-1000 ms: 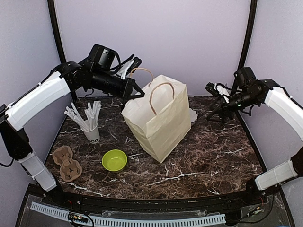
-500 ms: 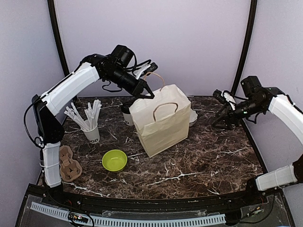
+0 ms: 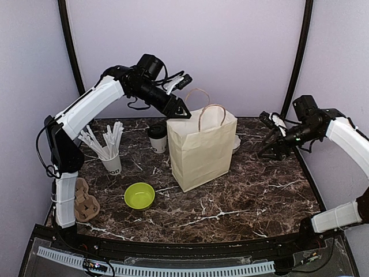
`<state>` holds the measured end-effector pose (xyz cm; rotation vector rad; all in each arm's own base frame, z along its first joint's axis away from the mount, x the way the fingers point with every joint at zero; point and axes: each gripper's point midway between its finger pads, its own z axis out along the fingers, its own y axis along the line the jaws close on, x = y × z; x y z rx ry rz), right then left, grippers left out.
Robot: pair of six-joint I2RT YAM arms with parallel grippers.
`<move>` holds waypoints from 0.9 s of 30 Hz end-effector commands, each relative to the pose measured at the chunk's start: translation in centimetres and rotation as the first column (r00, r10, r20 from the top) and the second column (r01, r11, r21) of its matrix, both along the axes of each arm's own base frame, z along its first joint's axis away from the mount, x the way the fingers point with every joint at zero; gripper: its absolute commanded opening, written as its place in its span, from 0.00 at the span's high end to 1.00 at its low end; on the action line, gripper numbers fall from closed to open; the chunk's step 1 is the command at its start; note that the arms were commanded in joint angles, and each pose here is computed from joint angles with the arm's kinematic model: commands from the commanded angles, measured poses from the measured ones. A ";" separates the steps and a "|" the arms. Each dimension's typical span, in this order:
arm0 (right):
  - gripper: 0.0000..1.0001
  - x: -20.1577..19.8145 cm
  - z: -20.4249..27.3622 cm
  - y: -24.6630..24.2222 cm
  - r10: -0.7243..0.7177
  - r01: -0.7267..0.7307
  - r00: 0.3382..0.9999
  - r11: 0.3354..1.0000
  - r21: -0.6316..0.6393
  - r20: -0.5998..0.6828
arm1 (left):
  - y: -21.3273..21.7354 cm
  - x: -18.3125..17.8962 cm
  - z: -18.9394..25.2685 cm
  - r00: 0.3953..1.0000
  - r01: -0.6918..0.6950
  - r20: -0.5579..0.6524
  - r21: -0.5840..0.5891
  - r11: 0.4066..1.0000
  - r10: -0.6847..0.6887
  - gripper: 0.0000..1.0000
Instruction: Pack the takeout coffee
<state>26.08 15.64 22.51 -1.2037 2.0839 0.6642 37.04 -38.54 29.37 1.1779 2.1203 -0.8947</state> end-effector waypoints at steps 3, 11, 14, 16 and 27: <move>0.29 0.2 0.9 0.6 0.019 -0.020 1.000 0.998 0.054 0.020 | 2.8 0.9 7.1 0.954 -0.181 0.242 -0.009 0.983 0.178 0.31; 0.26 0.2 1.2 1.0 0.037 -0.039 0.999 0.996 0.080 0.032 | 11.8 -4.8 10.7 0.845 -0.478 0.236 -0.065 0.876 0.479 0.30; 0.26 0.3 1.2 1.1 0.043 -0.046 0.999 0.996 0.080 0.031 | 15.6 -7.8 7.1 0.811 -0.569 0.172 0.016 0.822 0.559 0.33; 0.26 0.5 1.4 1.1 0.044 -0.047 0.998 0.996 0.078 0.039 | 17.9 -9.3 3.8 0.776 -0.629 0.136 0.094 0.772 0.616 0.34; 0.28 0.7 2.3 1.4 0.065 -0.069 0.997 0.993 0.091 0.047 | 24.7 -15.9 -13.3 0.522 -0.774 -0.067 0.380 0.506 0.850 0.43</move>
